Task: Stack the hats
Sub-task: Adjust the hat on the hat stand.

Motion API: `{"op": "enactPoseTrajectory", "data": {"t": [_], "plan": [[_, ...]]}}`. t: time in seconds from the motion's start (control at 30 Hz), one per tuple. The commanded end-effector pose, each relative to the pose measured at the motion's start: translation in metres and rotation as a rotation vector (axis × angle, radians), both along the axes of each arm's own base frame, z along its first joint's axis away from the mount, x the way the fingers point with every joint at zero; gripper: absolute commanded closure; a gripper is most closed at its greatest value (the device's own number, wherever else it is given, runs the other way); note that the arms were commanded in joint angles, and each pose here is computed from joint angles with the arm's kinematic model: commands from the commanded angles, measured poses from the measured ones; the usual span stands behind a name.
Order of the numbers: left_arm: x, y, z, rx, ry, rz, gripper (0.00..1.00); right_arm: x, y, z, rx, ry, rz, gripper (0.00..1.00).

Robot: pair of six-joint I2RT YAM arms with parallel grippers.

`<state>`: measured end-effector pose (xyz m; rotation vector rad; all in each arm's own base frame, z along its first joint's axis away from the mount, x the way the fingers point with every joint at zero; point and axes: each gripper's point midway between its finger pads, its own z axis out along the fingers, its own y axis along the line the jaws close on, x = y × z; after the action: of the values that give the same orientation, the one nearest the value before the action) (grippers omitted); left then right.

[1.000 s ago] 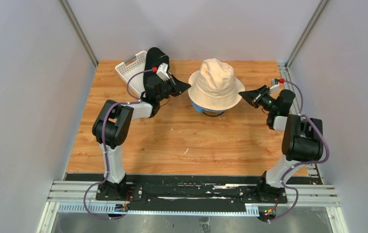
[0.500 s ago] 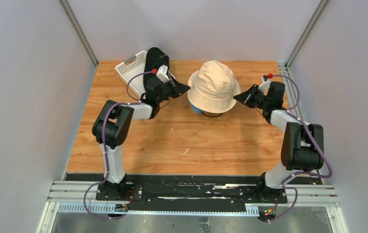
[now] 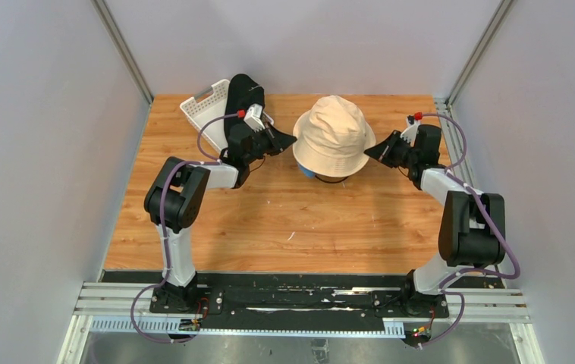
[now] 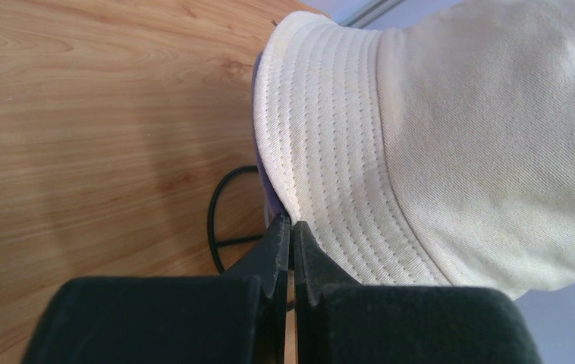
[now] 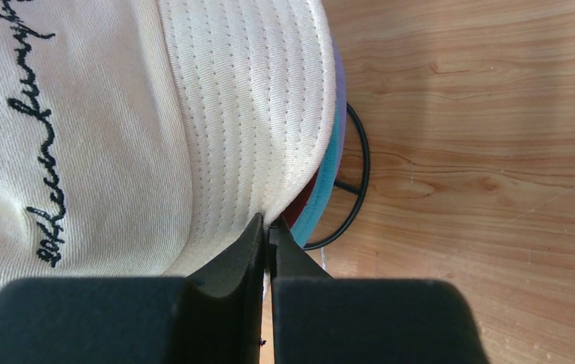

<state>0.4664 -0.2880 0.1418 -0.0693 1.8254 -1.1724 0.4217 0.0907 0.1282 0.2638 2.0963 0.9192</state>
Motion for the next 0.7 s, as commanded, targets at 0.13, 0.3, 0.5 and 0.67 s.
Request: {"op": "enactPoseTrajectory", "data": {"t": [0.13,0.3,0.5,0.67], "plan": [[-0.030,0.039,-0.111,0.263,0.288,0.071,1.00,-0.024,-0.014,-0.048,-0.118,0.178,-0.044,1.00],[-0.032,0.046,-0.121,0.326,0.325,0.081,1.00,-0.024,-0.009,-0.048,-0.123,0.180,-0.034,0.99],[-0.031,0.047,-0.124,0.347,0.341,0.079,1.00,-0.023,-0.004,-0.048,-0.128,0.179,-0.021,0.99],[-0.017,0.053,-0.103,0.399,0.306,0.117,0.92,-0.026,-0.002,-0.039,-0.137,0.167,-0.017,0.93]]}}
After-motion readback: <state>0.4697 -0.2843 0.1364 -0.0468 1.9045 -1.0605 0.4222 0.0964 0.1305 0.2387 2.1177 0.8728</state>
